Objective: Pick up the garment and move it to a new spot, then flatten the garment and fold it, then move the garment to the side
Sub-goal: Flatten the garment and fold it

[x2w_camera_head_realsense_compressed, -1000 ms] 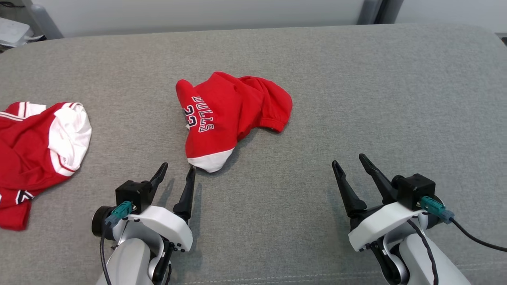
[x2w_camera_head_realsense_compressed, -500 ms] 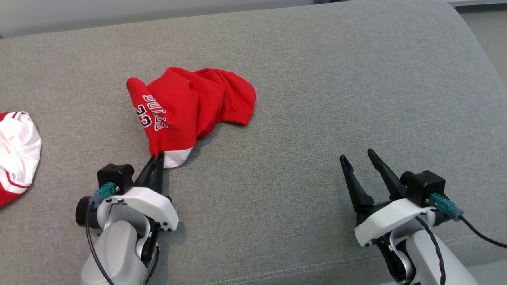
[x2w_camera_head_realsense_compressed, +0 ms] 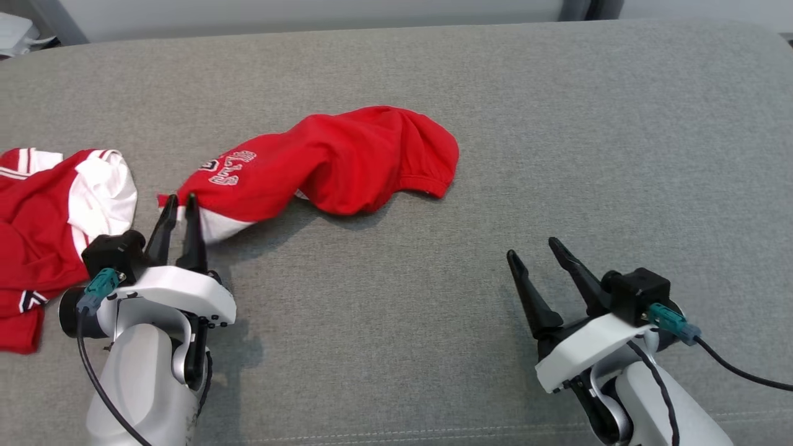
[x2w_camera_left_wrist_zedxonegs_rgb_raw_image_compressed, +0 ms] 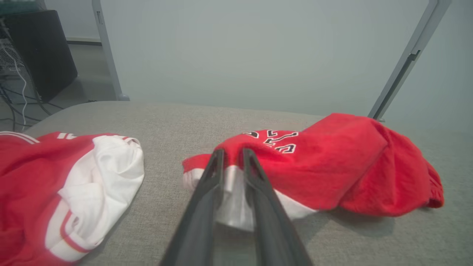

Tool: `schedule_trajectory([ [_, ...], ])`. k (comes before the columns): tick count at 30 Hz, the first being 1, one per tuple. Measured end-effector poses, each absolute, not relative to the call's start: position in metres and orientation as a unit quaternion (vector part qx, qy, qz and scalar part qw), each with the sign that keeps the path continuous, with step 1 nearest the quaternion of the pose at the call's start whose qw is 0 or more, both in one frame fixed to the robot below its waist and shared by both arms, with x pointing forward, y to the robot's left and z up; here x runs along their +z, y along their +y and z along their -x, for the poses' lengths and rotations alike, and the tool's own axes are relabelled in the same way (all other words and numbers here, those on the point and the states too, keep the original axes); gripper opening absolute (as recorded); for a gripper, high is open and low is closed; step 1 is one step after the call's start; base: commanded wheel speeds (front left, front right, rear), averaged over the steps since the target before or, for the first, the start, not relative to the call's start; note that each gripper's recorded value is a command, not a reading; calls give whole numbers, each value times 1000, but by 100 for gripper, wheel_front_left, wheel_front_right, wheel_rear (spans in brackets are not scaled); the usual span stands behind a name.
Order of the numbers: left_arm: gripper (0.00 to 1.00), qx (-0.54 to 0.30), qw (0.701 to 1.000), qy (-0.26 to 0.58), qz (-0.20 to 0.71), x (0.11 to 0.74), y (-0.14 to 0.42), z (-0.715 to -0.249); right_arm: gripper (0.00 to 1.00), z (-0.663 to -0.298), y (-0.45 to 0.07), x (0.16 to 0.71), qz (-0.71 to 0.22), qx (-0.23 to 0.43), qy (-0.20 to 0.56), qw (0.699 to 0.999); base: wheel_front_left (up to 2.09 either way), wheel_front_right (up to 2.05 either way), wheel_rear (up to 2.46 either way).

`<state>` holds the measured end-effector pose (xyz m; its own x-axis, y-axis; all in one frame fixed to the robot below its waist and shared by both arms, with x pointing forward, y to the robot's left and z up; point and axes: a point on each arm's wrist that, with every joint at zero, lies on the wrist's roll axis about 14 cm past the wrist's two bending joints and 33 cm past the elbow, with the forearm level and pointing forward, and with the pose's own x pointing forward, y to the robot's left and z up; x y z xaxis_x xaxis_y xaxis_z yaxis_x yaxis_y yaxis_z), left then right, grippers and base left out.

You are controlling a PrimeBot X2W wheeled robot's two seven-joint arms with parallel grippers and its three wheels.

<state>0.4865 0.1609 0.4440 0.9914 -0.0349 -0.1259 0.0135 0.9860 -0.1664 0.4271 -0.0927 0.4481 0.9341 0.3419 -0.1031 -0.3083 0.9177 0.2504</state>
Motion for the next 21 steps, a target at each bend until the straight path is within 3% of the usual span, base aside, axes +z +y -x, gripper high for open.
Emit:
schedule_trajectory([
  [9,100,-21,994,78,80,436,167,-453,100,-440,-24,457,-101,278,76,952,0,0,0],
  [21,100,14,990,75,118,438,188,-403,100,-474,27,416,-78,329,140,931,0,0,0],
])
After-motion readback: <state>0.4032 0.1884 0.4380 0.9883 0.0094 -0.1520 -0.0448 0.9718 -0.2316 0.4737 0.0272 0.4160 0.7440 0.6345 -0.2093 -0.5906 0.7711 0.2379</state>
